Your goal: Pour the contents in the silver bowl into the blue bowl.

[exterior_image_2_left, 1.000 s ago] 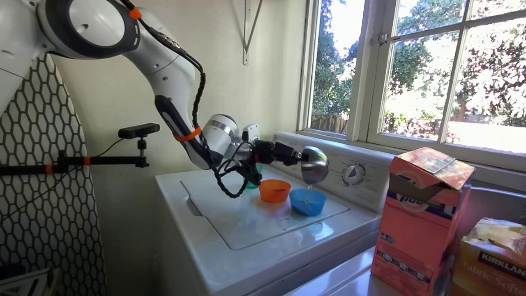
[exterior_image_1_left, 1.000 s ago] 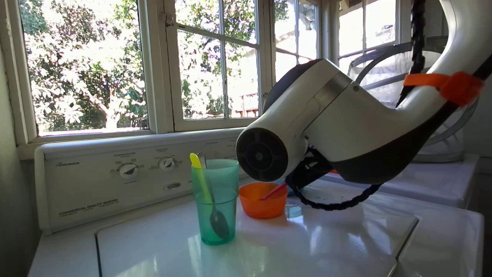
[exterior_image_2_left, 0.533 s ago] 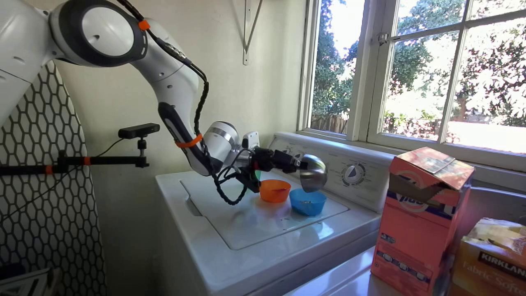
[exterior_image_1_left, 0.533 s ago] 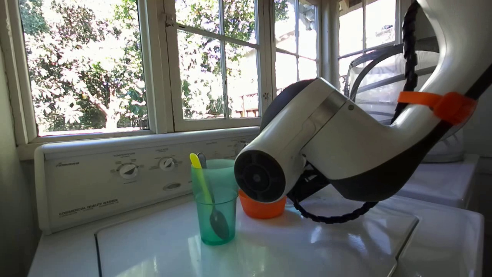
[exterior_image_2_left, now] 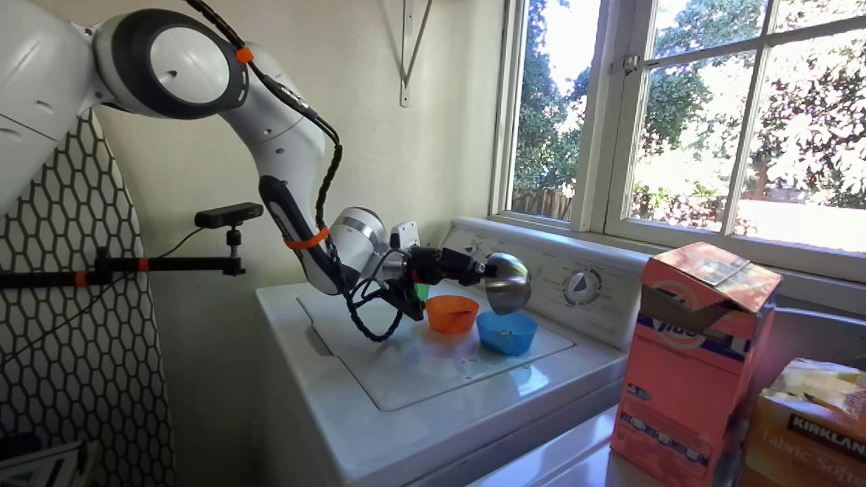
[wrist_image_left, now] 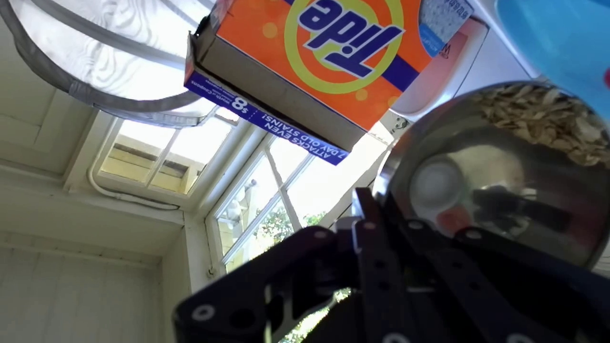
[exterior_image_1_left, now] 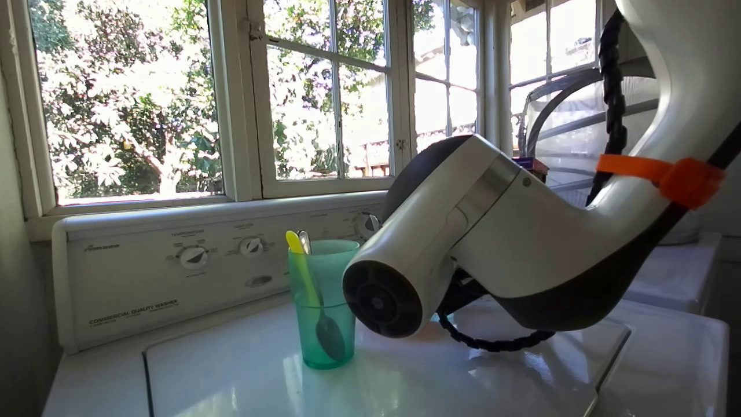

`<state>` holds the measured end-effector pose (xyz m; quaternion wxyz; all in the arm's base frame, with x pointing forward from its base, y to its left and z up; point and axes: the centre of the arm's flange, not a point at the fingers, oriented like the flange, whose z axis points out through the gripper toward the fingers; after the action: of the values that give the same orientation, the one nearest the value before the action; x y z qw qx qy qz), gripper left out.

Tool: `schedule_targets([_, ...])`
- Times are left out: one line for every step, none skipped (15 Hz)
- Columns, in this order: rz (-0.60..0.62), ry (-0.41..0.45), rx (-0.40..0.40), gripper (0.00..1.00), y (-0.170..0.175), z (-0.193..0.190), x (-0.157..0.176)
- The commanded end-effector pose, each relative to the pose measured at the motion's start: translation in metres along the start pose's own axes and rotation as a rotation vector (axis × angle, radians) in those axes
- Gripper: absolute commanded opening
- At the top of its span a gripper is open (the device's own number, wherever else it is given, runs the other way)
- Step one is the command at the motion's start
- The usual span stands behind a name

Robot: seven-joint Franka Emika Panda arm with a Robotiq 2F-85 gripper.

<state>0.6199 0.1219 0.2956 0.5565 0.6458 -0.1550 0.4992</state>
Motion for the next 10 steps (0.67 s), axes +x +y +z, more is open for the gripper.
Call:
schedule_targets([0.0, -0.001, -0.001, 0.04, 0.0, 0.001, 0.0])
schedule_targets([0.003, 0.007, -0.026, 0.01, 0.004, 0.004, 0.0])
schedule_targets([0.005, 0.016, -0.042, 0.01, 0.006, 0.006, 0.001])
schedule_targets([0.01, 0.02, -0.05, 0.01, 0.007, 0.007, 0.001])
schedule_targets([0.007, 0.022, -0.06, 0.01, 0.009, 0.008, 0.002])
schedule_targets([0.009, 0.027, -0.067, 0.01, 0.01, 0.009, 0.003])
schedule_targets([0.014, 0.035, -0.079, 0.01, 0.013, 0.009, 0.004])
schedule_targets([0.02, 0.043, -0.092, 0.01, 0.014, 0.008, 0.004])
schedule_targets([0.024, 0.055, -0.108, 0.01, 0.016, 0.008, 0.005])
schedule_targets([0.021, 0.065, -0.124, 0.01, 0.016, 0.008, 0.005])
